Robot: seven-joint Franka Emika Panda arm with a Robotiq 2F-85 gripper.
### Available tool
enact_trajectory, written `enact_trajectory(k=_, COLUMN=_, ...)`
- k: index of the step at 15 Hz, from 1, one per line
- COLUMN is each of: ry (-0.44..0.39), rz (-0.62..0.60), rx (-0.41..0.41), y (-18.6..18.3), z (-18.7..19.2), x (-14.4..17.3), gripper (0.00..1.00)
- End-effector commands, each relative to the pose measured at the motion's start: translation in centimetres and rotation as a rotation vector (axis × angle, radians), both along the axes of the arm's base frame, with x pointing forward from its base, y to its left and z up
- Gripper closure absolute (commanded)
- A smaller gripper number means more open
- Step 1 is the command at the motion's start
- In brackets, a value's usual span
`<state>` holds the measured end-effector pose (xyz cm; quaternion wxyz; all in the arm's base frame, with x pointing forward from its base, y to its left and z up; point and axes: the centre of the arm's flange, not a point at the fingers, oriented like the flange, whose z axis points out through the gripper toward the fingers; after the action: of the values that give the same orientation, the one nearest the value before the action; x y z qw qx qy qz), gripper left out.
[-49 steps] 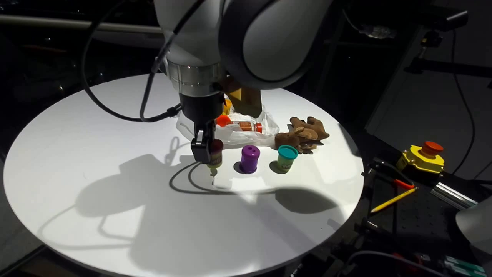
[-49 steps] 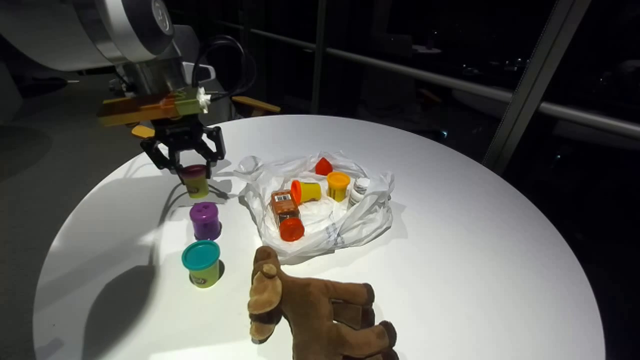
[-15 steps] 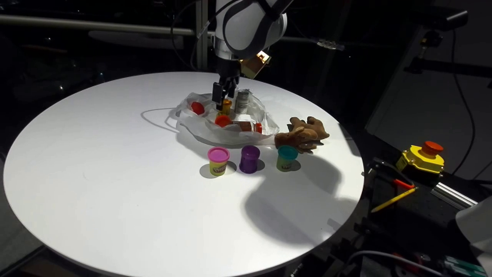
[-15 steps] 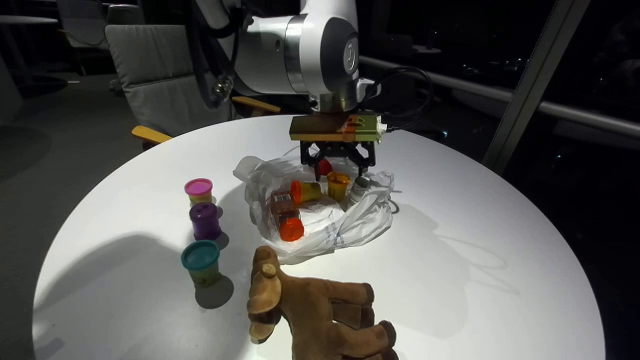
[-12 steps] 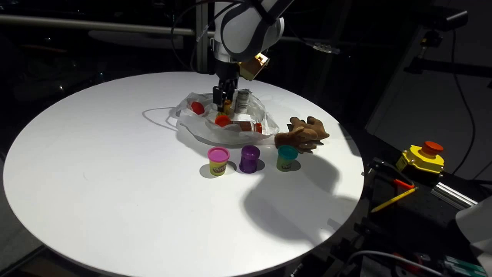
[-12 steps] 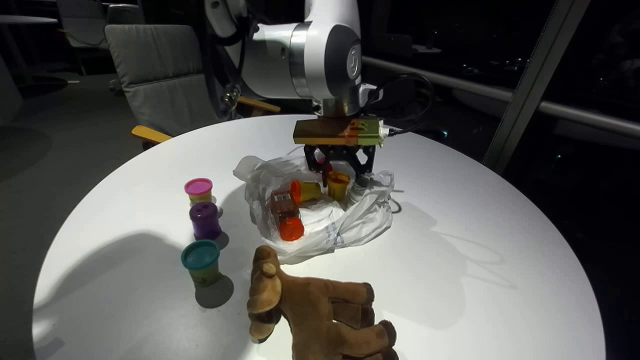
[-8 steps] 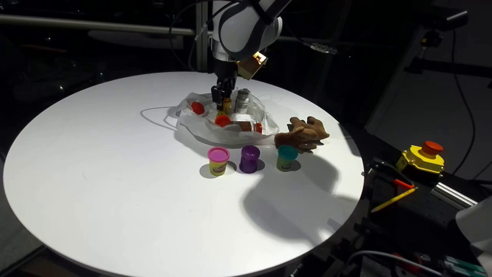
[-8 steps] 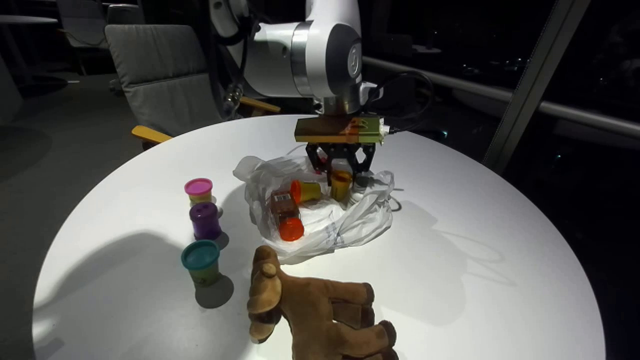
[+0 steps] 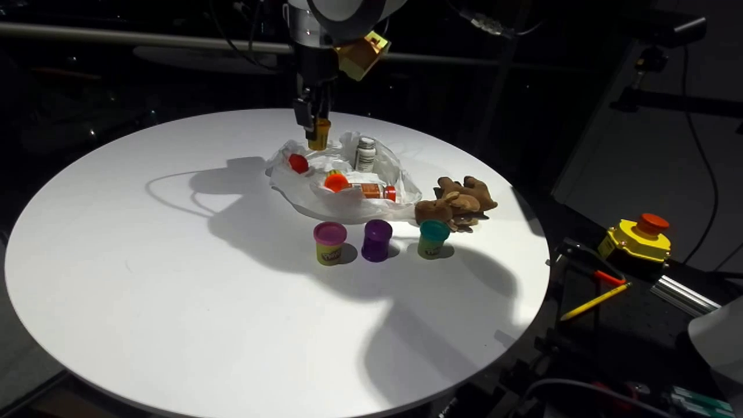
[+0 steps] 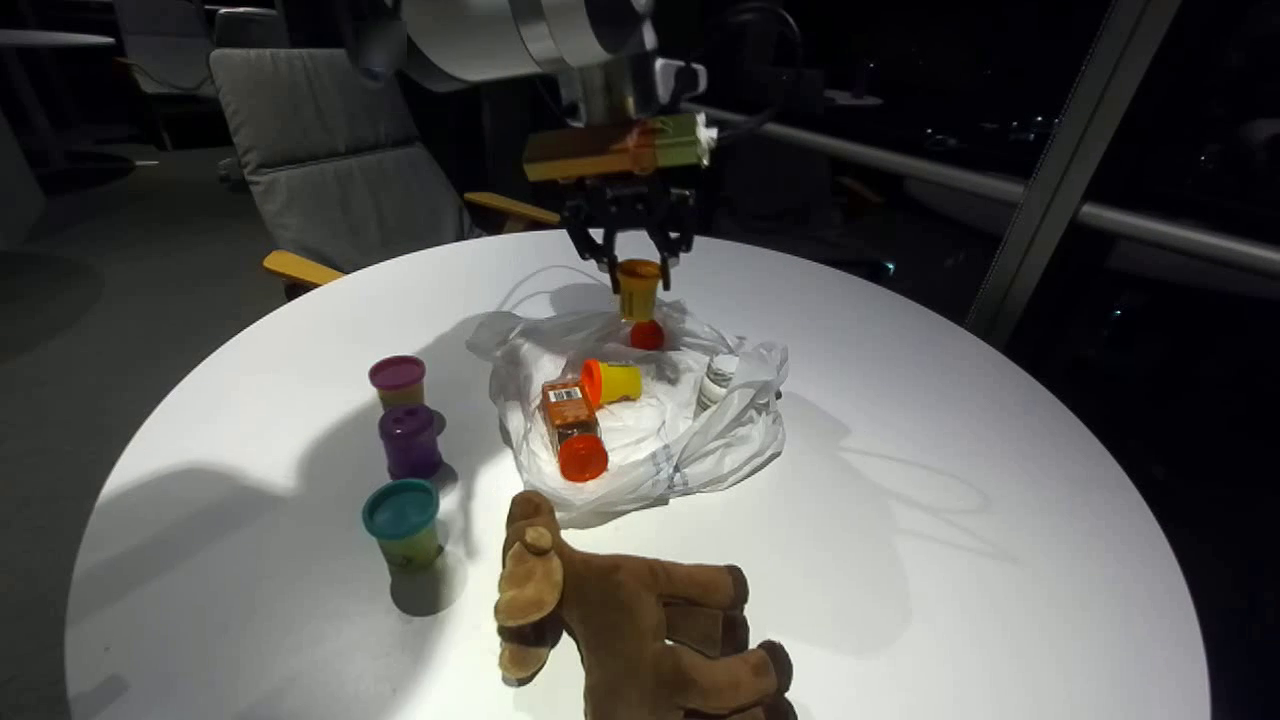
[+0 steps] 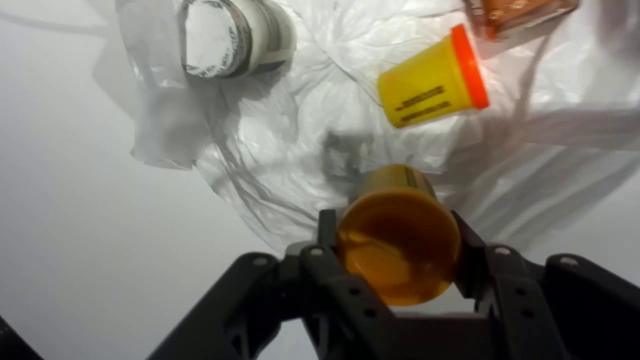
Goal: Remove all the contents from the white plastic bag one at a time and put them on the table
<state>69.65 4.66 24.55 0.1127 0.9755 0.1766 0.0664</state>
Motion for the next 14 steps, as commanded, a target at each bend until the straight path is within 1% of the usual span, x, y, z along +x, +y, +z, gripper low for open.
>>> enact_trajectory(k=1, ry=0.027, rz=0.097, rx=-0.037, y=8.4, z=3.4, x=-3.4, gripper=0.72)
enact_trajectory(k=2, ry=0.033, rz=0.132, rx=-0.037, y=10.7, z=3.2, x=-3.9, gripper=0.72)
enact_trajectory(k=3, ry=0.052, rz=0.165, rx=-0.037, y=12.8, z=1.7, x=-4.2, gripper=0.72)
enact_trajectory(k=4, ry=0.067, rz=0.194, rx=-0.028, y=14.7, z=1.3, x=-5.0, gripper=0.72)
enact_trajectory(k=6, ry=0.107, rz=0.235, rx=-0.008, y=17.3, z=-1.9, x=-6.5, gripper=0.72)
enact_trajectory(k=10, ry=0.195, rz=0.299, rx=0.03, y=19.9, z=-6.7, x=-10.2, gripper=0.72)
enact_trajectory(k=12, ry=0.226, rz=0.316, rx=0.043, y=20.5, z=-8.0, x=-12.1, gripper=0.72)
enact_trajectory(k=14, ry=0.245, rz=0.337, rx=0.059, y=21.1, z=-8.5, x=-13.9, gripper=0.72)
